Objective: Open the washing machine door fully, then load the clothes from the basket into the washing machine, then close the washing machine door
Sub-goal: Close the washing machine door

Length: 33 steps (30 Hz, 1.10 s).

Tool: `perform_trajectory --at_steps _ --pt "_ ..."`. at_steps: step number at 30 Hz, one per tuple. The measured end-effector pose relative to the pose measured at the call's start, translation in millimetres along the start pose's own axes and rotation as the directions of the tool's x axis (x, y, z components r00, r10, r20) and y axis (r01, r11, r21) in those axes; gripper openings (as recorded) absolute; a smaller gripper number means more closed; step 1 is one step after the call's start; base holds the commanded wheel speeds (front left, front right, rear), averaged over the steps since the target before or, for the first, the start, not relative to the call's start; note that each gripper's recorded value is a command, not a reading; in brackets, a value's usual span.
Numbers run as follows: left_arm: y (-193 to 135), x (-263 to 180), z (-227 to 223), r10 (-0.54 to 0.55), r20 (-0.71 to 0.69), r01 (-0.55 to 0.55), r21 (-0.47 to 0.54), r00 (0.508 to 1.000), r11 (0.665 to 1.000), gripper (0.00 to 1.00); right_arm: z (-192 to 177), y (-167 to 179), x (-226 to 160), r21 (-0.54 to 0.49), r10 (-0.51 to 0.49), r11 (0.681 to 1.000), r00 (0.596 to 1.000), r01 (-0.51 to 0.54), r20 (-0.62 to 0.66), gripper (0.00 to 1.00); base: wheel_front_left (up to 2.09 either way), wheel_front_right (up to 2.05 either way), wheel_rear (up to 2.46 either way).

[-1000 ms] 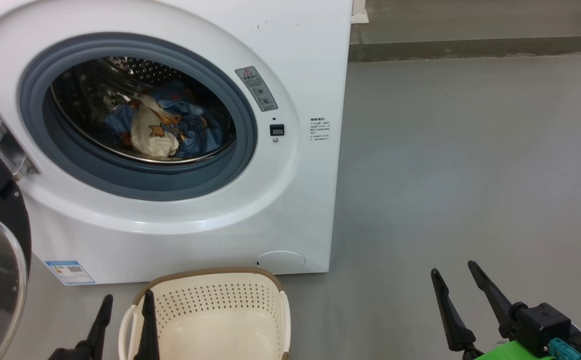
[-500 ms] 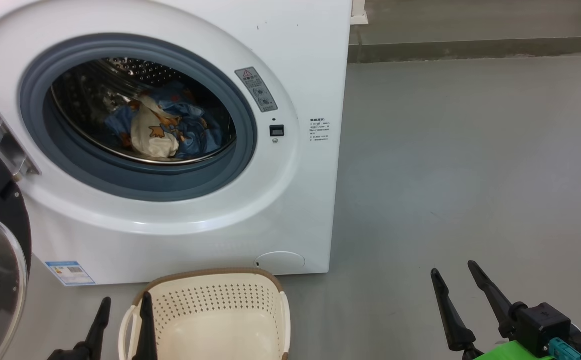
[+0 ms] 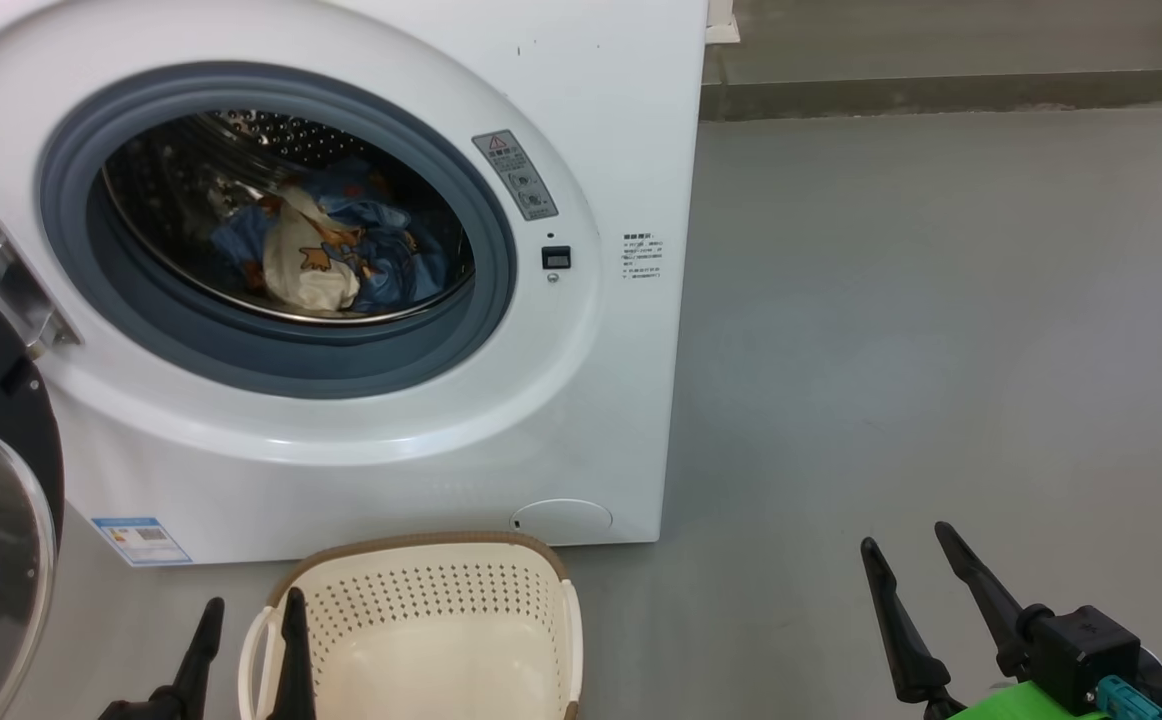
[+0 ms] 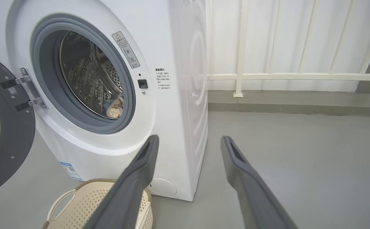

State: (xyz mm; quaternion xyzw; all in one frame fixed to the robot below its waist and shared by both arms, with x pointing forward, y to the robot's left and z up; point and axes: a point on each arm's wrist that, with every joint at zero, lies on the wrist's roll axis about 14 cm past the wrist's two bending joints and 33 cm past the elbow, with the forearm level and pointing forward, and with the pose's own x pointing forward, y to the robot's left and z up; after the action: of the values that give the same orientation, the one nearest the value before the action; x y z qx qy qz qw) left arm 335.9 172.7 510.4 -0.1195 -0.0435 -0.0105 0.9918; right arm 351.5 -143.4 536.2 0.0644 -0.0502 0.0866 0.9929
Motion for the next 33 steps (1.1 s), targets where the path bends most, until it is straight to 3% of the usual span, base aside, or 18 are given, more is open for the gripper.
perform_trajectory --at_steps 9,24,33 --pt "0.9 -0.9 -0.4 0.006 0.000 -0.006 -0.003 1.000 1.000 1.00 -1.1 2.0 0.4 0.001 0.006 1.000 1.000 -0.006 -0.004 1.00 -0.77 0.77 0.00" --pt "-1.4 -1.5 2.7 -0.003 0.009 0.003 0.009 1.000 1.000 1.00 -4.5 5.2 0.3 0.003 0.015 1.000 1.000 -0.015 -0.014 1.00 -1.77 1.77 0.00" --pt "-0.7 -1.6 3.4 -0.004 0.010 0.004 0.014 1.000 1.000 1.00 -6.4 5.8 1.0 0.005 0.018 1.000 1.000 -0.018 -0.020 1.00 -0.55 0.55 0.00"
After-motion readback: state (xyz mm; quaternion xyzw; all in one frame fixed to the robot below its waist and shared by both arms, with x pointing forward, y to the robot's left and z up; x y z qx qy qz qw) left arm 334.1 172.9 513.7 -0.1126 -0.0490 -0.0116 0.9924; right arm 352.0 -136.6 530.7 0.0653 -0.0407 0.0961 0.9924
